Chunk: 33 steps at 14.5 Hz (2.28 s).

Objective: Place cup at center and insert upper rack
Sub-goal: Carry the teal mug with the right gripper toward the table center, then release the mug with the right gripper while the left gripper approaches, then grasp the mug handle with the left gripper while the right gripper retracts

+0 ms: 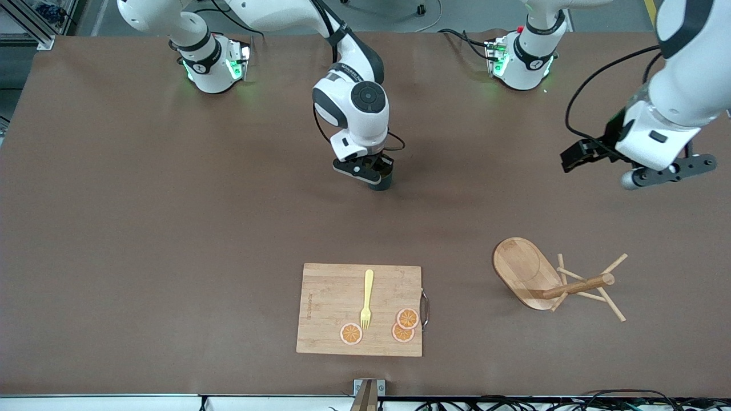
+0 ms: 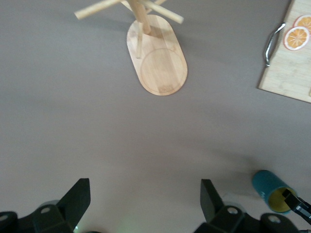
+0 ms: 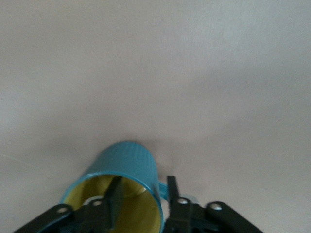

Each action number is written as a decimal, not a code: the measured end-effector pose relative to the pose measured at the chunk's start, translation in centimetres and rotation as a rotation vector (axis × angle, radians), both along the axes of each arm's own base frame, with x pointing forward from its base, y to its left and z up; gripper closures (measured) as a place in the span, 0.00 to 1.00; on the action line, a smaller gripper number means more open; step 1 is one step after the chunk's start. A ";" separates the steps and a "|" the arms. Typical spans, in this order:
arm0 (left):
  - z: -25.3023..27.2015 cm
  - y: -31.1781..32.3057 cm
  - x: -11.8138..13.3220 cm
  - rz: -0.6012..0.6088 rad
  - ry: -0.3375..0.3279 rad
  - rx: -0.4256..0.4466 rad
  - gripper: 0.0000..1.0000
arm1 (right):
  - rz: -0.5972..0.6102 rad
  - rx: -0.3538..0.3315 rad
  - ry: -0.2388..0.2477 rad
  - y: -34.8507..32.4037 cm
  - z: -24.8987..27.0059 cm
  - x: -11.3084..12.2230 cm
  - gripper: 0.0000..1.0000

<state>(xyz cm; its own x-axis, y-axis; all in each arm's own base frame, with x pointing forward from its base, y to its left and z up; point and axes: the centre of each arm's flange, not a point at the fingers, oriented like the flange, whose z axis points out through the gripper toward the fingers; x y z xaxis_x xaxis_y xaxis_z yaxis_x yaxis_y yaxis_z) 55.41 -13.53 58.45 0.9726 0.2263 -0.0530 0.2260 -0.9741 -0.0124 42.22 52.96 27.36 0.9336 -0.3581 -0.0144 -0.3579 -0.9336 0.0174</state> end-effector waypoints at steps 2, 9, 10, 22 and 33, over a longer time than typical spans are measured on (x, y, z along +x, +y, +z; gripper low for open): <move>0.0 -3.6 -1.0 0.053 0.002 0.003 0.00 | 0.034 -0.005 0.012 -1.6 3.8 1.9 0.31; -2.7 -17.7 -7.5 0.304 0.030 0.035 0.00 | 0.311 -0.007 0.144 -21.5 16.7 12.0 0.00; -3.3 -20.0 -8.4 0.341 0.023 0.023 0.00 | 0.354 0.006 0.163 -25.9 17.8 13.5 0.00; -25.0 -44.8 -23.3 0.548 -0.251 0.200 0.00 | 0.417 0.015 0.190 -54.2 25.9 17.5 0.00; -40.4 -47.3 -29.9 0.557 -0.583 0.349 0.11 | 0.362 -0.001 0.138 -57.1 31.1 17.4 0.00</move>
<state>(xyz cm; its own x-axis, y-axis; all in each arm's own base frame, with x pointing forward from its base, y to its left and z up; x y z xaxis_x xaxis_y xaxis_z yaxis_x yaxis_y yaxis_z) 25.49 -60.83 18.09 0.5668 0.5867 0.5783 0.7304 -0.6827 -0.0233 59.65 -4.19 58.50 0.9889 -0.0059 -0.1484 0.0006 -0.9991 0.0433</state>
